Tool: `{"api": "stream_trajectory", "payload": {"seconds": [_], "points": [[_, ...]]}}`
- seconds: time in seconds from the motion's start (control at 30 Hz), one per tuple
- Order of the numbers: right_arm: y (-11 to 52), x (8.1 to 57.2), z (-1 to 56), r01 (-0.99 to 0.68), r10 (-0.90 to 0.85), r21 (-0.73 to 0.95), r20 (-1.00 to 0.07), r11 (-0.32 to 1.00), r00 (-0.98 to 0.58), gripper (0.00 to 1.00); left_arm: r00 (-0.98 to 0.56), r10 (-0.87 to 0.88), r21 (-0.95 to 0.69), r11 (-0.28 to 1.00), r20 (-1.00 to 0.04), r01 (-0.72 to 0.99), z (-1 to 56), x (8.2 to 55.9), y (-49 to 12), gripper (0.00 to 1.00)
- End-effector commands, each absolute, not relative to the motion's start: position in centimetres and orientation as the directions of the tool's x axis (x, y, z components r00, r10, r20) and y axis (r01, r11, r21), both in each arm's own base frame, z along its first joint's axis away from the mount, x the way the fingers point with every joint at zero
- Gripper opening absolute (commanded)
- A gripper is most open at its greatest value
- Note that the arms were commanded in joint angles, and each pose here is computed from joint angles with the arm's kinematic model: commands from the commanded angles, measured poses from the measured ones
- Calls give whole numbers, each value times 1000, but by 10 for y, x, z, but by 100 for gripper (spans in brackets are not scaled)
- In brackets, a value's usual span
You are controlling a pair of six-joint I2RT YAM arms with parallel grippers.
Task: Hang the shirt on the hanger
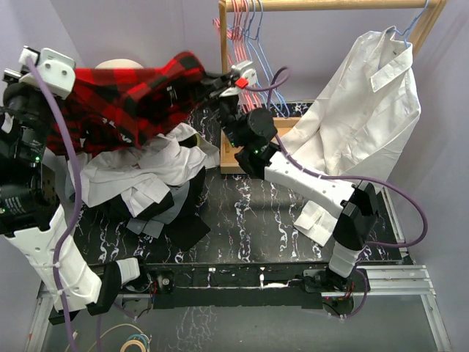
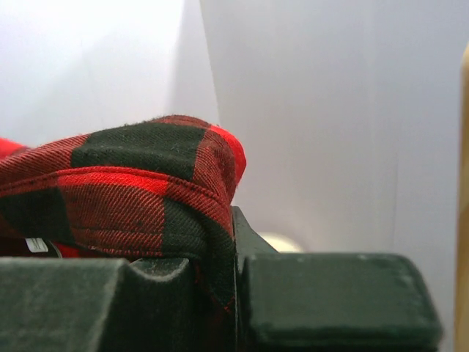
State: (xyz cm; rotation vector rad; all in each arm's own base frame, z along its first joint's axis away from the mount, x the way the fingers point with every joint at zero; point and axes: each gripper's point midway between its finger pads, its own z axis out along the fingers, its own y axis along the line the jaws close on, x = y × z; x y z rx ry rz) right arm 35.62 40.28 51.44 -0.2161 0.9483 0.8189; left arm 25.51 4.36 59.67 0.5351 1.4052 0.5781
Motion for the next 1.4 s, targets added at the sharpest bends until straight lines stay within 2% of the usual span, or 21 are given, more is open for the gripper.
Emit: {"api": "stream_trajectory", "payload": {"seconds": [0.0, 0.23, 0.33, 0.53, 0.67, 0.8, 0.97, 1.07, 1.17, 1.2, 1.27, 1.37], "points": [[366, 346, 614, -641, 548, 103, -630, 761, 550, 8, 146, 607, 555, 783, -781, -280, 646, 246, 66, 0], [348, 316, 698, -669, 630, 66, -413, 740, 657, 8, 350, 580, 375, 779, -735, -503, 719, 212, 79, 0], [323, 292, 735, -679, 658, 65, -329, 731, 677, 8, 443, 564, 315, 796, -697, -518, 745, 196, 73, 0], [262, 250, 787, -672, 677, 109, -219, 732, 702, 8, 595, 475, 232, 868, -649, -440, 775, 181, 54, 0], [231, 225, 805, -656, 665, 111, -149, 746, 732, 8, 660, 367, 196, 927, -656, -320, 777, 193, 40, 0], [218, 212, 812, -655, 663, 102, -118, 749, 739, 8, 688, 269, 188, 963, -675, -192, 774, 212, 25, 0], [216, 200, 817, -657, 659, 56, -82, 752, 747, 8, 736, 202, 180, 977, -646, -110, 785, 211, 13, 0], [212, 201, 817, -654, 658, 71, -96, 753, 747, 8, 730, 182, 202, 977, -658, -62, 781, 215, 6, 0], [215, 208, 808, -662, 667, 90, -146, 744, 730, 8, 641, 162, 239, 971, -750, 34, 748, 238, -4, 0], [214, 211, 804, -674, 681, 109, -178, 731, 710, 8, 584, 155, 259, 961, -797, 99, 725, 251, -11, 0], [232, 232, 776, -695, 700, 153, -322, 703, 637, 8, 455, 137, 254, 944, -880, 208, 668, 269, -21, 0], [261, 260, 699, -706, 693, 212, -509, 676, 510, 8, 205, 142, 206, 919, -968, 337, 537, 296, -25, 0]]}}
